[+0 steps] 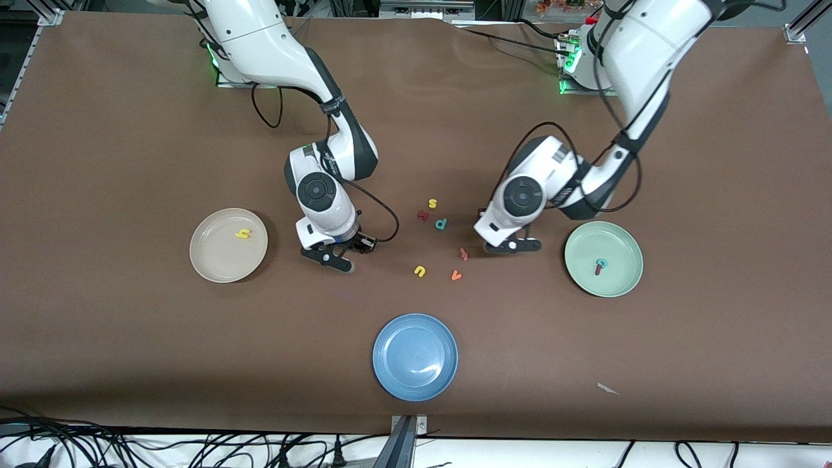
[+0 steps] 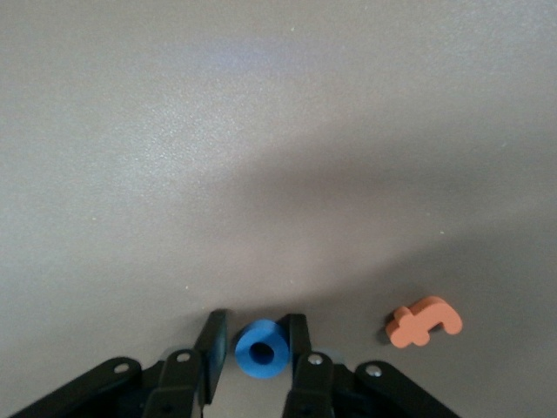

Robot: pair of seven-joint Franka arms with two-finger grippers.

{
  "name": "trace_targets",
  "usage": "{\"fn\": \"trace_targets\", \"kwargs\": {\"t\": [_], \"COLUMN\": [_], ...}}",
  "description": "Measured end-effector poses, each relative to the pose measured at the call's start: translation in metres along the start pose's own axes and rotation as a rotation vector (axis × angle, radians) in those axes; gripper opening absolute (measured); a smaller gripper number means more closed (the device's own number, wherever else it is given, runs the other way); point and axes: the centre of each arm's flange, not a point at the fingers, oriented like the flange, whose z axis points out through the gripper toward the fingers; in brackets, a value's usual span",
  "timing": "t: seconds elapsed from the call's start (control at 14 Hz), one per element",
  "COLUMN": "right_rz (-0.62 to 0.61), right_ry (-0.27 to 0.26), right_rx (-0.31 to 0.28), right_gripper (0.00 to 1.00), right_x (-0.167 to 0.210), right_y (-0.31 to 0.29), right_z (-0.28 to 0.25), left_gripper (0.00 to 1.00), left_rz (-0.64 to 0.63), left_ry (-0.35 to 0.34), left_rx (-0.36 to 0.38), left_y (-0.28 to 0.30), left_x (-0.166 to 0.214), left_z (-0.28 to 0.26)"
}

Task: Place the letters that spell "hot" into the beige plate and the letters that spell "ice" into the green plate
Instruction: 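Carry the blue o toward the beige plate while the left gripper places e, then lower the blue o onto the beige plate while the left gripper withdraws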

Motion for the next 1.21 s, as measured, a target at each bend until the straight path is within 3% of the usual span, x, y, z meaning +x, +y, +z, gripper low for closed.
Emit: {"fn": "trace_targets", "kwargs": {"t": [0.29,0.64,0.93,1.07,1.21], "right_rz": [0.0,-0.007,-0.034,-0.084,-0.145], "right_ry": [-0.002,-0.001,-0.036,-0.059,-0.07], "right_rx": [-0.002,-0.001,-0.017,-0.032,-0.047], "right_gripper": [0.31,0.28,0.28,0.28,0.28], "right_x": [0.0,0.0,0.007,0.022,0.042], "right_y": [0.0,0.0,-0.01,-0.01,0.009], "right_z": [0.0,-0.001,-0.019,-0.045,-0.072], "left_gripper": [0.3,0.3,0.3,0.44,0.66], "left_rz": [0.076,0.124,0.15,0.152,0.152], "left_ry": [0.02,0.017,0.009,0.0,0.006], "left_rx": [0.001,0.026,0.056,0.049,0.046], "left_y": [-0.082,-0.179,-0.19,-0.189,-0.189], "left_x": [0.023,0.052,0.063,0.066,0.068], "left_z": [-0.045,-0.034,-0.005,0.004,0.001]}}
